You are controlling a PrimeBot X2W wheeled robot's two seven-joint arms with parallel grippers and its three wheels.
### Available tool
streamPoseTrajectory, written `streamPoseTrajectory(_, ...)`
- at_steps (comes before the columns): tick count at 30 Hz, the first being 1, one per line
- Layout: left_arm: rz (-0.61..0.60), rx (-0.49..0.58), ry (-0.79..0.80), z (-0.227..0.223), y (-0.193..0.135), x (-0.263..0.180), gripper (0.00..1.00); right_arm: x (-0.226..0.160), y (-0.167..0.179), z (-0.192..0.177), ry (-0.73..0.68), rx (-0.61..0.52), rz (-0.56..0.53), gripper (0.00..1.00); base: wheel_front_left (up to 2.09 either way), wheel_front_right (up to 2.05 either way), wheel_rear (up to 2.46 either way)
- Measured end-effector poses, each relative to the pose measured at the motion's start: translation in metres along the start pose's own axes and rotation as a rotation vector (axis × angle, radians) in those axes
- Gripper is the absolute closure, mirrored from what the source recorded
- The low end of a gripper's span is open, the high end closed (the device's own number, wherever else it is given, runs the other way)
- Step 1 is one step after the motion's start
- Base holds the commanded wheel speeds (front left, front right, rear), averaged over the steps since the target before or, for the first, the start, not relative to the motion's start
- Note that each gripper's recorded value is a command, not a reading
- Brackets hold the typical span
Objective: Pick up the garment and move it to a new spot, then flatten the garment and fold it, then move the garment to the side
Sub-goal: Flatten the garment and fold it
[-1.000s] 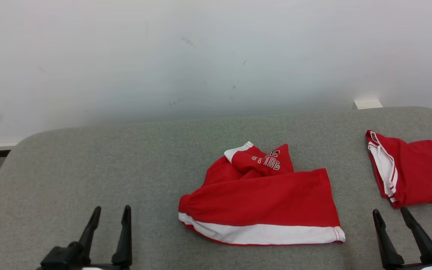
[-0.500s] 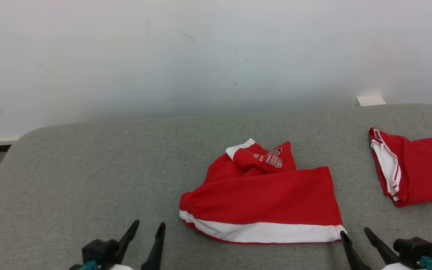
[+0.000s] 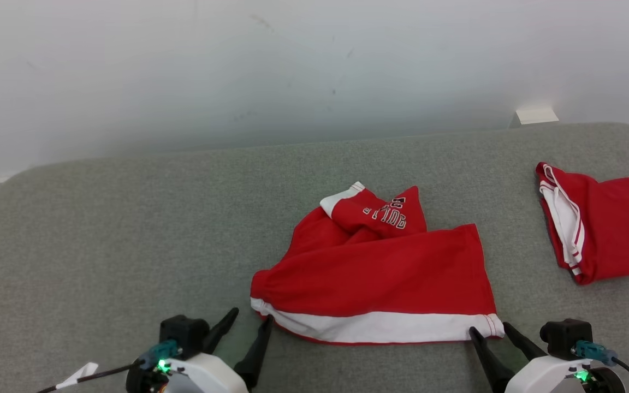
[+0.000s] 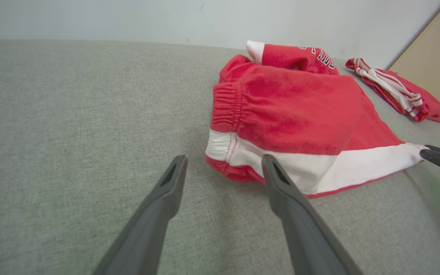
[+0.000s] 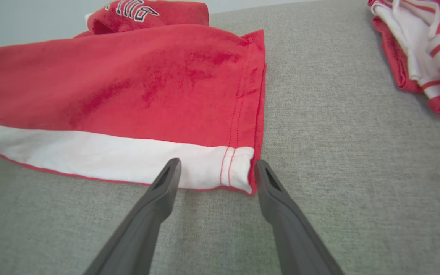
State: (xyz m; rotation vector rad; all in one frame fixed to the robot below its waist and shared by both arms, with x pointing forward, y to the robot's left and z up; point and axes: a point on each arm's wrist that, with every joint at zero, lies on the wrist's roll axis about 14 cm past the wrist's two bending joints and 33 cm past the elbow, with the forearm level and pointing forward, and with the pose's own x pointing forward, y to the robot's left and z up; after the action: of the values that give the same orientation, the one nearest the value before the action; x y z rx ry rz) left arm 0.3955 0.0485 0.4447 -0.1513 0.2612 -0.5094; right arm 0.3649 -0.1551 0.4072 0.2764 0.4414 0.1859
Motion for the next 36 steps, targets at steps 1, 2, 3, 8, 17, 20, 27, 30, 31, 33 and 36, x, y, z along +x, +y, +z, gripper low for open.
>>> streamPoseTrajectory(1,-0.006,0.000,0.007,-0.001,0.000,0.002,0.00,0.001,0.001,-0.002,0.010,0.003,0.003,0.00,0.00,0.00,0.00)
streamPoseTrajectory(2,-0.016,-0.004,0.014,-0.003,-0.003,0.004,0.00,0.003,0.001,-0.004,0.021,0.004,0.005,0.00,0.00,0.00,0.00)
streamPoseTrajectory(3,-0.027,-0.014,0.025,-0.005,-0.005,0.007,0.00,0.004,0.002,-0.006,0.031,0.006,0.008,0.00,0.00,0.00,0.00)
streamPoseTrajectory(8,-0.058,-0.010,0.051,-0.010,-0.007,0.012,0.00,0.009,0.003,-0.010,0.051,0.016,0.014,0.00,0.00,0.00,0.00)
streamPoseTrajectory(17,-0.054,-0.010,0.059,-0.010,0.002,0.024,0.00,0.017,0.008,-0.014,0.074,0.015,0.037,0.00,0.00,0.00,0.00)
streamPoseTrajectory(20,-0.077,-0.013,0.072,-0.012,-0.002,0.028,0.18,0.020,0.010,-0.013,0.071,0.012,0.048,0.38,0.00,0.00,0.00)
streamPoseTrajectory(27,-0.091,-0.014,0.055,-0.010,-0.003,0.028,1.00,0.020,0.013,-0.012,0.054,0.012,0.060,1.00,0.00,0.00,0.00)
streamPoseTrajectory(30,-0.094,-0.012,0.036,-0.005,-0.004,0.026,1.00,0.019,0.012,-0.004,0.014,0.011,0.059,1.00,0.00,0.00,0.00)
streamPoseTrajectory(31,-0.097,-0.008,0.029,-0.003,-0.004,0.025,1.00,0.018,0.011,-0.001,-0.002,0.009,0.060,1.00,0.00,0.00,0.00)
streamPoseTrajectory(33,-0.101,0.001,0.007,0.005,-0.005,0.023,1.00,0.017,0.013,0.007,-0.041,0.014,0.066,1.00,0.00,0.00,0.00)
streamPoseTrajectory(36,-0.117,0.015,-0.023,0.018,-0.008,0.022,1.00,0.017,0.020,0.029,-0.116,0.023,0.095,1.00,0.00,0.00,0.00)
